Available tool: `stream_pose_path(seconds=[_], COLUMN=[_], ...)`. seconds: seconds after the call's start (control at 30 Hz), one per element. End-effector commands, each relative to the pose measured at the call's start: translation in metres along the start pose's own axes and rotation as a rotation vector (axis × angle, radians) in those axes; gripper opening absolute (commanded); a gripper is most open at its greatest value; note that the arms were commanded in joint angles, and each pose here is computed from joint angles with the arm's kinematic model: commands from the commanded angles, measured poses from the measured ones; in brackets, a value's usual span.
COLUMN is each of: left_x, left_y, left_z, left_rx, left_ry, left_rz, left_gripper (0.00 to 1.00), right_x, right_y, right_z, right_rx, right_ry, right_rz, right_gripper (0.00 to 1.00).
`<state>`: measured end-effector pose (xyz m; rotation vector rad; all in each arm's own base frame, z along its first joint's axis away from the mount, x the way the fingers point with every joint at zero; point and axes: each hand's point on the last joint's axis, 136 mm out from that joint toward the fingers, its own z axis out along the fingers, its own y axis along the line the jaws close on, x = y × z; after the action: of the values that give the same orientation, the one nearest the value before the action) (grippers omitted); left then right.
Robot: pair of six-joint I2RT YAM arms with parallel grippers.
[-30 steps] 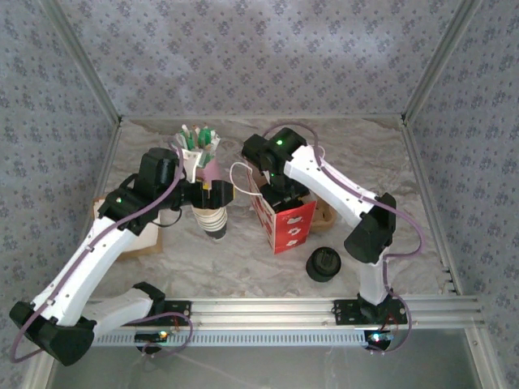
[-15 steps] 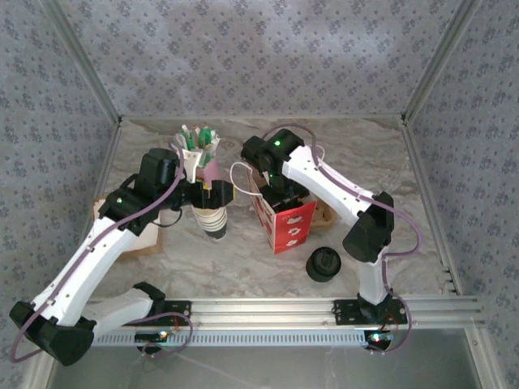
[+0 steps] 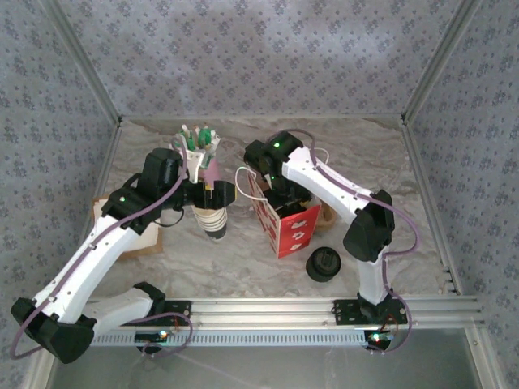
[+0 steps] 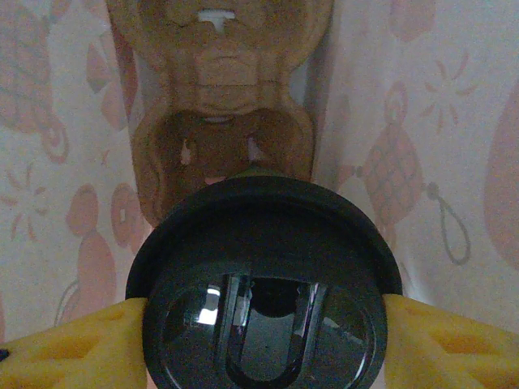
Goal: Pack the takeout coffee
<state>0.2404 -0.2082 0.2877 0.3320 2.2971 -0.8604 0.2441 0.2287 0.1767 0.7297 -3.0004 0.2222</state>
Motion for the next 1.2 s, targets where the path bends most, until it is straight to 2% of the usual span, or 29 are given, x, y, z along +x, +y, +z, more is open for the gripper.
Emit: stream_pose_path(seconds=[0.0, 1.17], left_x=[-0.0103, -0.0106], left_y=[-0.0058, -0.0038], left_z=[-0.0011, -0.0091], left_rx=[0.009, -0.016], left_ry=[-0.035, -0.081], left_rz=[0.005, -0.018], left_gripper=[0.99, 0.99], right_x=[0.0163, 0.0221], right_y=[-0.0060, 0.0010], right_z=[-0.0066, -0.0073], right_rx=[-0.006, -0.060], right_ry=[0.030, -0.038], right_rz=[-0.010, -0.038], right_gripper=[0.67, 0.67])
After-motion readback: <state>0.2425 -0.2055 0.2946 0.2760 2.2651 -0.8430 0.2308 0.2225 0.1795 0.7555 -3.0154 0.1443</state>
